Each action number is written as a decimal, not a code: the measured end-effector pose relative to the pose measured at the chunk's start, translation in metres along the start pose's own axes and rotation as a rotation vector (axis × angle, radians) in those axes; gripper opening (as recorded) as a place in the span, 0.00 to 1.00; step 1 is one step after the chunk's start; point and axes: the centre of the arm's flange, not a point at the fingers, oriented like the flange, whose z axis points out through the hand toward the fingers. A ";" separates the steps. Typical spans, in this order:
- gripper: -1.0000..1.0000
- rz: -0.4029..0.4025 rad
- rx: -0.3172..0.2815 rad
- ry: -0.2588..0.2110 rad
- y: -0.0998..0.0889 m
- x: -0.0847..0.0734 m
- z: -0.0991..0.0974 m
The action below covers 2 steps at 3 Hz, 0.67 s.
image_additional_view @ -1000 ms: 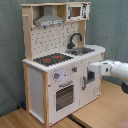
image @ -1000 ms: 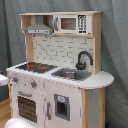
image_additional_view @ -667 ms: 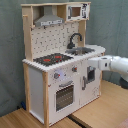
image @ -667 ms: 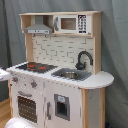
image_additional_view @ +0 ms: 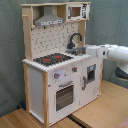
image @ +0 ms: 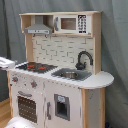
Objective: Play with the kitchen
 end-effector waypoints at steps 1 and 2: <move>1.00 -0.017 -0.018 -0.008 0.013 -0.016 0.016; 1.00 -0.054 -0.031 -0.017 0.023 -0.026 0.033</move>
